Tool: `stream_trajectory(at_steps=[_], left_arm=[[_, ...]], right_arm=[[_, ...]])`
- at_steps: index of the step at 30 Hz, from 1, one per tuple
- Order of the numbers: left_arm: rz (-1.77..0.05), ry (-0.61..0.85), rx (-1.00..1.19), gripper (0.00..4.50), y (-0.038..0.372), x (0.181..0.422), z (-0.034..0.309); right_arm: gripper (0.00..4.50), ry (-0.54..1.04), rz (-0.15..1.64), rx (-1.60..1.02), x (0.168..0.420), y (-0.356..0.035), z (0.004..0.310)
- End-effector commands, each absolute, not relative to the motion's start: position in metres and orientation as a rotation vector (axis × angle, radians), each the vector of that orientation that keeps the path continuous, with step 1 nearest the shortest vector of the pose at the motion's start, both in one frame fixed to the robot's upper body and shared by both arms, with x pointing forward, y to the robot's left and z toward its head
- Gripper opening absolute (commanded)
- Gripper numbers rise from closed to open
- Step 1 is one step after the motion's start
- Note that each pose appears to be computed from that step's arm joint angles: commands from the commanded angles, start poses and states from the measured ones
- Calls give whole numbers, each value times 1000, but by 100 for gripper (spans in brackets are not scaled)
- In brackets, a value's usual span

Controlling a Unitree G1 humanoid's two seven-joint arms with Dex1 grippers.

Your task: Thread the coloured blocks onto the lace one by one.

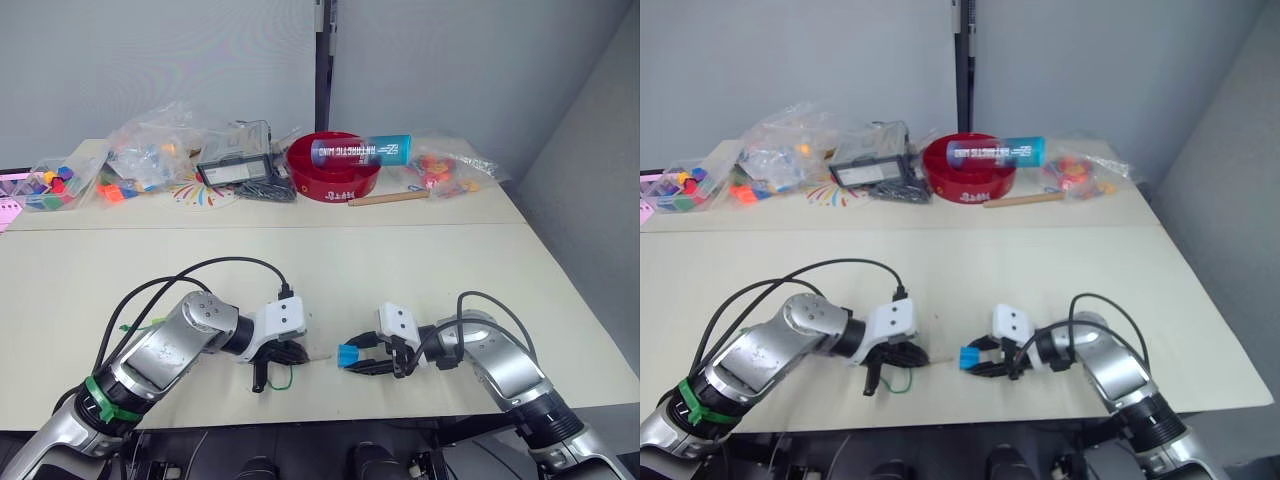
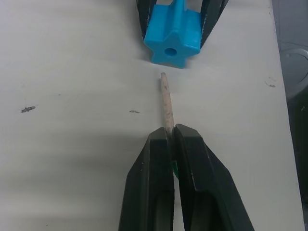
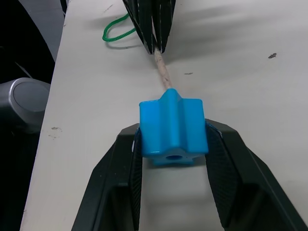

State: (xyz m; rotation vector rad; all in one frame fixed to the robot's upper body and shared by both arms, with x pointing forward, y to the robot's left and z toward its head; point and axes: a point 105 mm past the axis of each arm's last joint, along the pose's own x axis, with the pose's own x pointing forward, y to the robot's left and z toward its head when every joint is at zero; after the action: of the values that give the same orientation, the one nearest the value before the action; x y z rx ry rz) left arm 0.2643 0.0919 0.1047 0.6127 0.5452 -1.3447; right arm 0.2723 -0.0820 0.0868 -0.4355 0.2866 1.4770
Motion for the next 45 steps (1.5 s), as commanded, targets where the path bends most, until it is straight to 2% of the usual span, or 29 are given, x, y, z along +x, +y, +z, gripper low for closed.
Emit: stream_trajectory(at_steps=[1,18,27,45], left_arm=[[-1357,499,639,0,86,264,110],[-1375,466,652,0,76,268,114],[-1438,422,642,0,63,263,122],[-1397,492,669,0,90,261,115]], right_arm=[[133,275,1508,-451,268,-76,88],[133,262,1525,-473,266,-67,92],[133,285,1508,-487,270,-61,87],[133,306,1477,-487,278,-77,82]])
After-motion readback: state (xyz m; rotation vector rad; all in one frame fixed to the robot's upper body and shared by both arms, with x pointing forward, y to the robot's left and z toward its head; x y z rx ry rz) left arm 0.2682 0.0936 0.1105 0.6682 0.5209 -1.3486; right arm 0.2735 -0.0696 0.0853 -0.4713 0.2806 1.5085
